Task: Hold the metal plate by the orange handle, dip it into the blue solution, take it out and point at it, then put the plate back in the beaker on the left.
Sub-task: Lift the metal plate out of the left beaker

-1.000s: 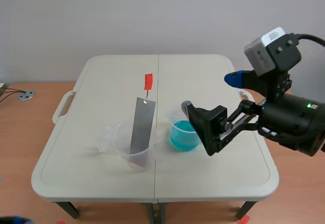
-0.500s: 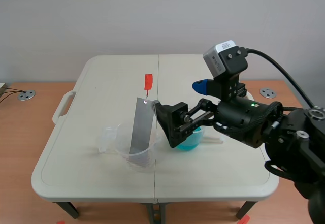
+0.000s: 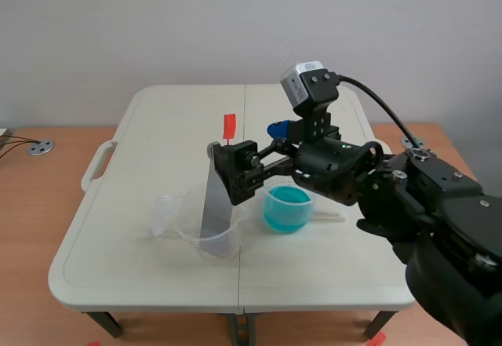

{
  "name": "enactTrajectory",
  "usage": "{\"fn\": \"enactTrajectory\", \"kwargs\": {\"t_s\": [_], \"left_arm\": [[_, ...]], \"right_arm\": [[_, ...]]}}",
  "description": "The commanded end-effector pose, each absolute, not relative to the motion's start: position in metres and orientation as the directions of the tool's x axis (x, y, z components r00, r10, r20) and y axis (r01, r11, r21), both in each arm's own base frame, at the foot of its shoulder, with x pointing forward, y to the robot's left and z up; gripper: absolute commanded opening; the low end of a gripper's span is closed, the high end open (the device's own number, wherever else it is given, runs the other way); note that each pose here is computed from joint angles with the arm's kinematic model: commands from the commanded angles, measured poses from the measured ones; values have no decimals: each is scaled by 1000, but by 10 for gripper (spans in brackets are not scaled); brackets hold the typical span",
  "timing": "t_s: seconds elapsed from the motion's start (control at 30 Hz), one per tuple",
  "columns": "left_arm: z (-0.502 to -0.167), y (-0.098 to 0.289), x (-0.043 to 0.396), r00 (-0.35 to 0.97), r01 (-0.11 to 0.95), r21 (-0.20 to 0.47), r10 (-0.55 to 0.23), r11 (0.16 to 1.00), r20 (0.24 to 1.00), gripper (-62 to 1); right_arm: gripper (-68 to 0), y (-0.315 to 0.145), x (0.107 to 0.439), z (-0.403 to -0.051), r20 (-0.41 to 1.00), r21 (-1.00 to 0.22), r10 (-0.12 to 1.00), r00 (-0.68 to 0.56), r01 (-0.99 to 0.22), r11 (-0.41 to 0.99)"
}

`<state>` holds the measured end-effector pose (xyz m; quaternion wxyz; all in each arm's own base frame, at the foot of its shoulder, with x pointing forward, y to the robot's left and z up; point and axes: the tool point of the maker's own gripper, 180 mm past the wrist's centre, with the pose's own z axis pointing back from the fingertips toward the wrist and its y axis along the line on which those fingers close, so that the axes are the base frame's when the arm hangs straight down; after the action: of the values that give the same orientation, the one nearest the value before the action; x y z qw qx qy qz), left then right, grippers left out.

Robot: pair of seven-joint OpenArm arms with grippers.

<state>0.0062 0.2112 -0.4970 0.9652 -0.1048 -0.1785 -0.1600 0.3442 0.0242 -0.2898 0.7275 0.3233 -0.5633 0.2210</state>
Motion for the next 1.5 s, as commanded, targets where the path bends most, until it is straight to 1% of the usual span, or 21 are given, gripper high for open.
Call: {"fn": "enactTrajectory", "kwargs": {"t_s": [0.0, 0.47, 0.7, 0.73, 0.83, 1.03, 1.17, 1.37, 1.47], "left_arm": [[-493, 207, 8, 880, 349, -152, -268, 925, 393, -582], [-493, 207, 8, 879, 349, -152, -268, 924, 394, -582], [-493, 207, 8, 879, 349, -153, -267, 925, 394, -582], [-493, 207, 8, 879, 349, -153, -267, 925, 394, -582], [-493, 207, 8, 879, 349, -153, -267, 925, 394, -582], [-493, 207, 8, 879, 349, -153, -267, 925, 394, -582], [-493, 207, 8, 879, 349, -153, -267, 925, 394, -582], [-493, 207, 8, 879, 349, -152, -267, 925, 394, -582], [-493, 207, 8, 879, 349, -152, -267, 925, 394, -582]], "right_arm": [[-12, 32, 352, -271, 971, 218, -78, 226, -706, 674], [-12, 53, 372, -273, 953, 293, -134, 273, -707, 643], [-13, 59, 373, -272, 950, 302, -140, 278, -717, 628], [-27, 58, 373, -272, 950, 303, -139, 279, -717, 628], [-99, 59, 372, -273, 949, 303, -133, 284, -717, 628], [-163, 59, 371, -275, 949, 303, -125, 291, -718, 626], [-242, 59, 371, -275, 949, 303, -125, 291, -719, 626], [-330, 60, 371, -275, 949, 303, -125, 290, -722, 622], [-398, 64, 366, -273, 950, 303, -123, 288, -744, 596]]}}
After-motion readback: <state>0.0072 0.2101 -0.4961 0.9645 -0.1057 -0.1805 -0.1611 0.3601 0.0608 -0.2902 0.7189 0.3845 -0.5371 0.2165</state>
